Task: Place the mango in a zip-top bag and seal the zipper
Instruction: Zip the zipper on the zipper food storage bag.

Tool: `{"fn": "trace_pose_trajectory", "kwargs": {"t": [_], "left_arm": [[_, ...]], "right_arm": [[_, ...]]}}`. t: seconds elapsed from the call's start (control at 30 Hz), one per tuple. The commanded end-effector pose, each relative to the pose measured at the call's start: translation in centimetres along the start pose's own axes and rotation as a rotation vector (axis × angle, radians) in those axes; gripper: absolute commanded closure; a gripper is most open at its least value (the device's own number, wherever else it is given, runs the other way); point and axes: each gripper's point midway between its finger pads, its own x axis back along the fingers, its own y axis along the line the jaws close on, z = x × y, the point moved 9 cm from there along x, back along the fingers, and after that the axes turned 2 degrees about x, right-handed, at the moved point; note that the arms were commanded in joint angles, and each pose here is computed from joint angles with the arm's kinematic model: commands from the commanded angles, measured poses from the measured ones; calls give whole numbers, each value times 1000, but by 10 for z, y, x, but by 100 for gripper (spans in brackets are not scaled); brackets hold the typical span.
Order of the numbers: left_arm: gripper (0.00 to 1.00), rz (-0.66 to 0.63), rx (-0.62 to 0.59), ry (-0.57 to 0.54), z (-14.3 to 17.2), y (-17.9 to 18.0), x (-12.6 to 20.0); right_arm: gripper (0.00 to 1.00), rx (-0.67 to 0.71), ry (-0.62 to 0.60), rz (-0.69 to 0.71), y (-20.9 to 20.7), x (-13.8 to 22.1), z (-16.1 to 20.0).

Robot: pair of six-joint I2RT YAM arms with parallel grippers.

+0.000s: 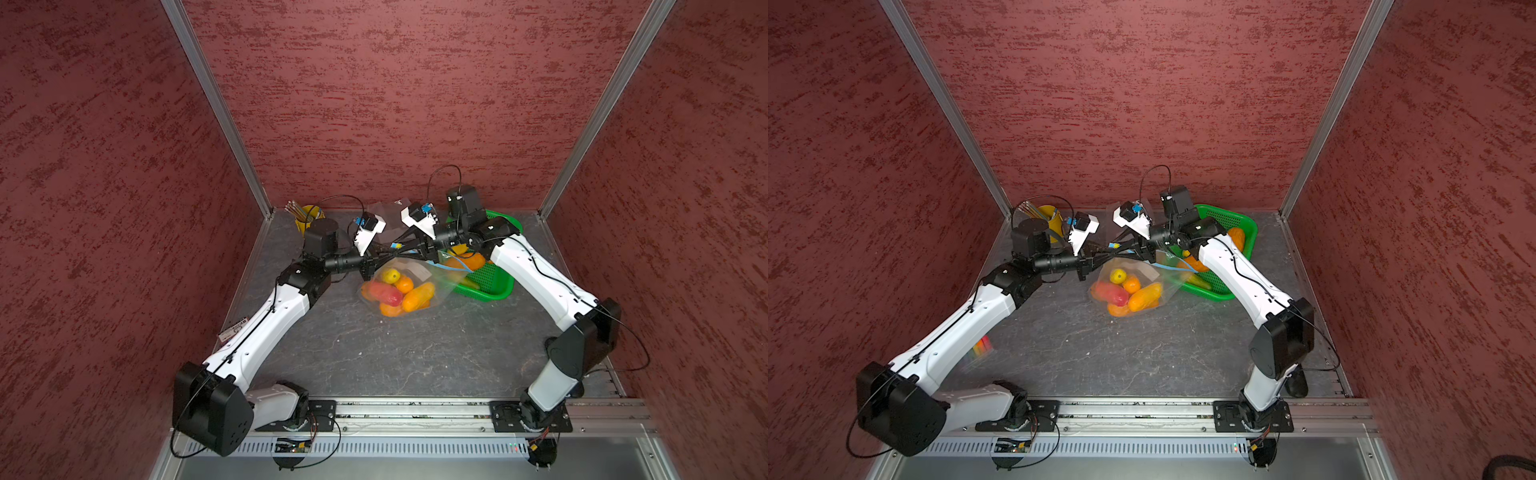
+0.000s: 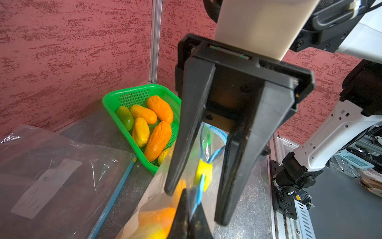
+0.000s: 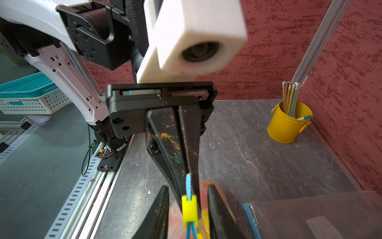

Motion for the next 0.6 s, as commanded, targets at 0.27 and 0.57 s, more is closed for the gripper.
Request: {"fn": "trace_pose_trajectory", "kwargs": {"t": [0.27,0.57], "left_arm": [[100,12,-43,-53,-16,-4,7],[100,4,-24,-64,-14,-5,11]], "right_arm": [[88,-12,-40,27,3,5,-8],[96,-3,-45,96,4,16,-8]]}}
